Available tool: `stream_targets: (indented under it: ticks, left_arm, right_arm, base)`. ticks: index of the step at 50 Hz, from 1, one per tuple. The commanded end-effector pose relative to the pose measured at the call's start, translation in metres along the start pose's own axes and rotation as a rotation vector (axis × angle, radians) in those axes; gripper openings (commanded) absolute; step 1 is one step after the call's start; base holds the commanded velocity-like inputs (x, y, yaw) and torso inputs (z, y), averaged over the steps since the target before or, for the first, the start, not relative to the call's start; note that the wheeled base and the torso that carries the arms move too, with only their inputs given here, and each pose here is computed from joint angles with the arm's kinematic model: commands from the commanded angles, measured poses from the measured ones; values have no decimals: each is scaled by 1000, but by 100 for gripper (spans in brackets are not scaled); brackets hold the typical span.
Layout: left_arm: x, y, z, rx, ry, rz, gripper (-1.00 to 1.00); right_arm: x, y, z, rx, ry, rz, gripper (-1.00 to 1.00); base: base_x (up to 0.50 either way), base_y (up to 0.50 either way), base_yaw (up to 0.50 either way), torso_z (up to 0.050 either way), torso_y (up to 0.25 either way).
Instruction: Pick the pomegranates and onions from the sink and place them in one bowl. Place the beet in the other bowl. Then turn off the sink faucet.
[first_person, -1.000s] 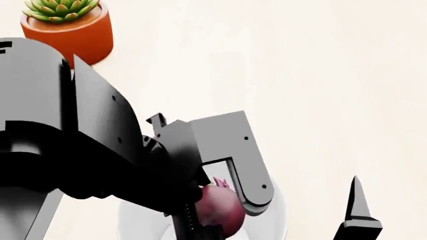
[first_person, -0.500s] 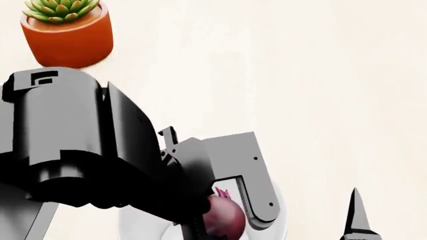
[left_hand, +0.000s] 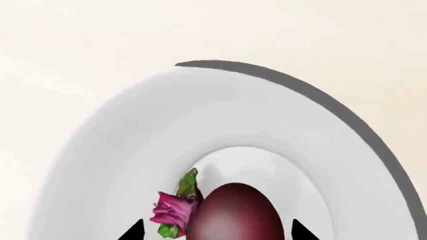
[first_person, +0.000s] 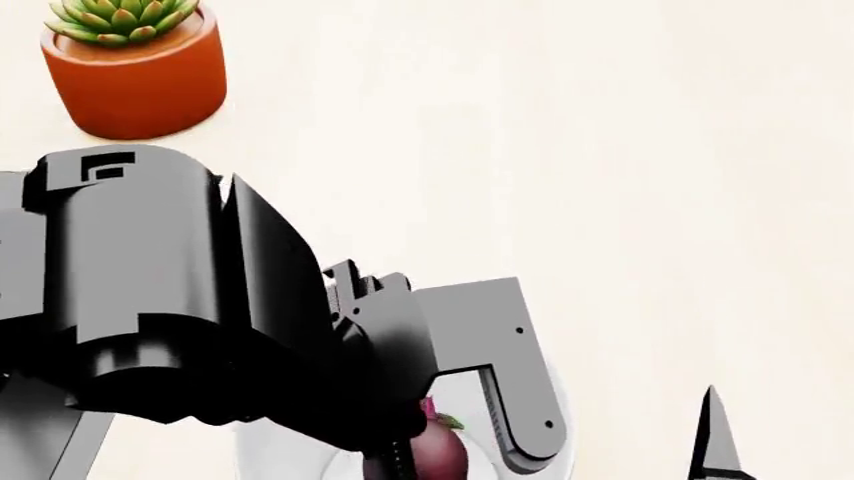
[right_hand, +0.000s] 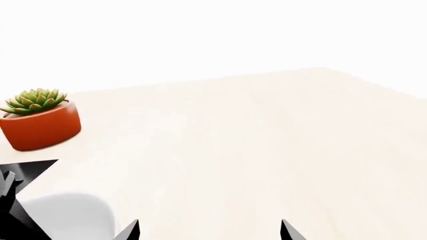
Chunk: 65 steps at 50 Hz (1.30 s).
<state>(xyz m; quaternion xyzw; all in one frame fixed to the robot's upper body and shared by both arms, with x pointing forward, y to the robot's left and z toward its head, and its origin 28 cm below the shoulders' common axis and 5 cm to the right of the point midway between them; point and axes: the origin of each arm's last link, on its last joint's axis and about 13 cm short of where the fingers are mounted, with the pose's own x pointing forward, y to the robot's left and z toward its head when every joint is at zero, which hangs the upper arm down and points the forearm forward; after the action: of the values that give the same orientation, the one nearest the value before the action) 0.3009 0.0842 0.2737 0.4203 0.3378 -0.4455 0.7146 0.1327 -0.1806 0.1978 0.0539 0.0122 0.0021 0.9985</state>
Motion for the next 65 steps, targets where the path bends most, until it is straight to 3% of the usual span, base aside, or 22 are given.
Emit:
stream_targets:
  ticks: [1, 11, 25, 30, 31, 34, 38, 40, 41, 44, 49, 50, 51, 53, 55, 57, 63, 65]
  left_arm:
    - [-10, -3, 3, -20, -22, -68, 100]
    - [-33, -9, 8, 16, -71, -66, 100]
    - [-67, 9, 12, -7, -146, -18, 100]
    - [-77, 18, -4, -109, -248, 35, 100]
    - [-79, 19, -8, -158, -290, 50, 100]
    - [-82, 17, -23, -238, -350, 66, 100]
    - [-81, 5, -47, -387, -511, 126, 100]
    - [-75, 5, -61, -400, -553, 182, 100]
    - [-74, 11, -65, -497, -586, 215, 100]
    - [-75, 22, -74, -550, -701, 354, 100]
    - [-63, 20, -83, -557, -825, 542, 100]
    - [-61, 20, -84, -593, -852, 540, 100]
    - [-54, 19, -87, -581, -855, 602, 100]
    - [-50, 14, -92, -684, -899, 577, 100]
    - [-43, 5, -96, -668, -927, 660, 100]
    - [-30, -7, -101, -668, -891, 688, 100]
    - [-15, -18, -121, -730, -879, 756, 100]
    - [-12, -24, -127, -686, -851, 829, 100]
  right_arm:
    - [0, 3, 3, -4, -11, 14, 100]
    - [0, 2, 2, -3, -9, 18, 100]
    - [6, 5, 16, -33, -33, 27, 100]
    - [11, 6, 27, -70, -35, 47, 100]
    - [12, 7, 32, -74, -40, 49, 100]
    - [14, 8, 40, -89, -45, 48, 100]
    - [15, 8, 49, -110, -28, 46, 100]
    - [15, 10, 57, -124, -36, 49, 100]
    - [15, 10, 60, -130, -40, 51, 100]
    - [15, 10, 73, -151, -47, 56, 100]
    - [16, 9, 83, -158, -82, 60, 100]
    - [17, 7, 82, -162, -73, 68, 100]
    - [18, 7, 82, -160, -72, 70, 100]
    - [19, 6, 83, -164, -75, 74, 100]
    - [19, 6, 84, -177, -75, 75, 100]
    - [19, 6, 84, -177, -73, 76, 100]
    - [21, 4, 71, -165, -59, 68, 100]
    - [21, 4, 72, -167, -66, 53, 100]
  base:
    - [0, 0, 0, 0, 0]
    - [0, 0, 0, 0, 0]
    - [0, 0, 0, 0, 0]
    - [0, 0, 0, 0, 0]
    - [0, 0, 0, 0, 0]
    - [0, 0, 0, 0, 0]
    - [0, 0, 0, 0, 0]
    - [0, 0, 0, 0, 0]
    - [0, 0, 0, 0, 0]
    - [0, 0, 0, 0, 0]
    - [0, 0, 0, 0, 0]
    - [0, 0, 0, 0, 0]
    - [0, 0, 0, 0, 0]
    - [0, 0, 0, 0, 0]
    - [0, 0, 0, 0, 0]
    - [0, 0, 0, 0, 0]
    - [0, 0, 0, 0, 0]
    - [0, 0, 0, 0, 0]
